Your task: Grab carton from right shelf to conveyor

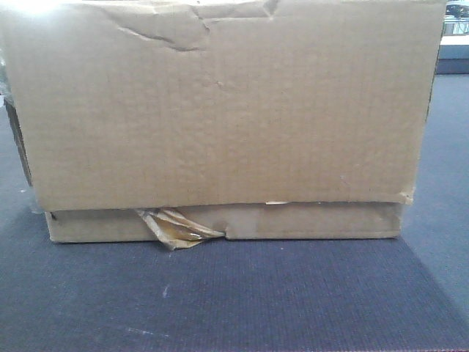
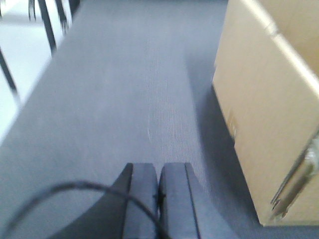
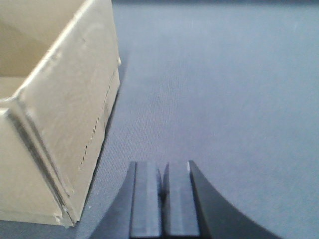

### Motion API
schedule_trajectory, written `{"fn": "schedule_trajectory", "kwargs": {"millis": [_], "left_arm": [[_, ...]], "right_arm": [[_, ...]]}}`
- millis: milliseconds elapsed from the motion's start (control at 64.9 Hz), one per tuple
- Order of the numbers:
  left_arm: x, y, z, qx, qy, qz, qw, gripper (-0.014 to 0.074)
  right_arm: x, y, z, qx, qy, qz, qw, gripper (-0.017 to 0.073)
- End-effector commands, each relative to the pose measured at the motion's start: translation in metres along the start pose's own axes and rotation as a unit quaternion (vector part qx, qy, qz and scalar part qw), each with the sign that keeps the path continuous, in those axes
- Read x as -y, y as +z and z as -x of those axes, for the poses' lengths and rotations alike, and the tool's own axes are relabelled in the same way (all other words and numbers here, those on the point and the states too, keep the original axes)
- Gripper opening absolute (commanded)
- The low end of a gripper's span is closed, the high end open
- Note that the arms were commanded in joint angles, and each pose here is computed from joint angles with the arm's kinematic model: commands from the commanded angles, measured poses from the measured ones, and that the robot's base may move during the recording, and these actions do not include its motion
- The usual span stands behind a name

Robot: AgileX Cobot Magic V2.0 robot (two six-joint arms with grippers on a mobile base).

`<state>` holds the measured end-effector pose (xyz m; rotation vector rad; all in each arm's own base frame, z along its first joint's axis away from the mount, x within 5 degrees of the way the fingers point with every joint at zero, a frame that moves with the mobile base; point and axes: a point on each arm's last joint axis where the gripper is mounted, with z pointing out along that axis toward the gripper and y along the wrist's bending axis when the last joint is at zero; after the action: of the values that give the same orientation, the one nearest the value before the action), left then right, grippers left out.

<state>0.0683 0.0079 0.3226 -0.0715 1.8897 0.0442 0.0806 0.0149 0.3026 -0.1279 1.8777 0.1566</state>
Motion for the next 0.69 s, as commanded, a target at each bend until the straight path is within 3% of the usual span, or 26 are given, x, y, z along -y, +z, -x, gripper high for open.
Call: {"fn": "schedule_trajectory", "kwargs": {"millis": [0,293,678], "left_arm": [[-0.002,-0.016,-0.002,0.051,0.008,-0.006,0.999,-0.0008],[-0.009,-0.054,-0.008,0.142,-0.002,-0.009,0.990,-0.0008],[-0.009,-0.059,-0.009,0.155,-0.004,-0.010,0.988,-0.0008]], "right_arm": [[0.001,-0.015,-0.005,0.052,-0.027,-0.005,0.998,-0.0067],[0.000,-0.059,-0.010,0.180,-0.023,0.000,0.983,-0.0067],[0.000,-0.065,-0.011,0.198,-0.023,0.001,0.980,-0.0067]]}}
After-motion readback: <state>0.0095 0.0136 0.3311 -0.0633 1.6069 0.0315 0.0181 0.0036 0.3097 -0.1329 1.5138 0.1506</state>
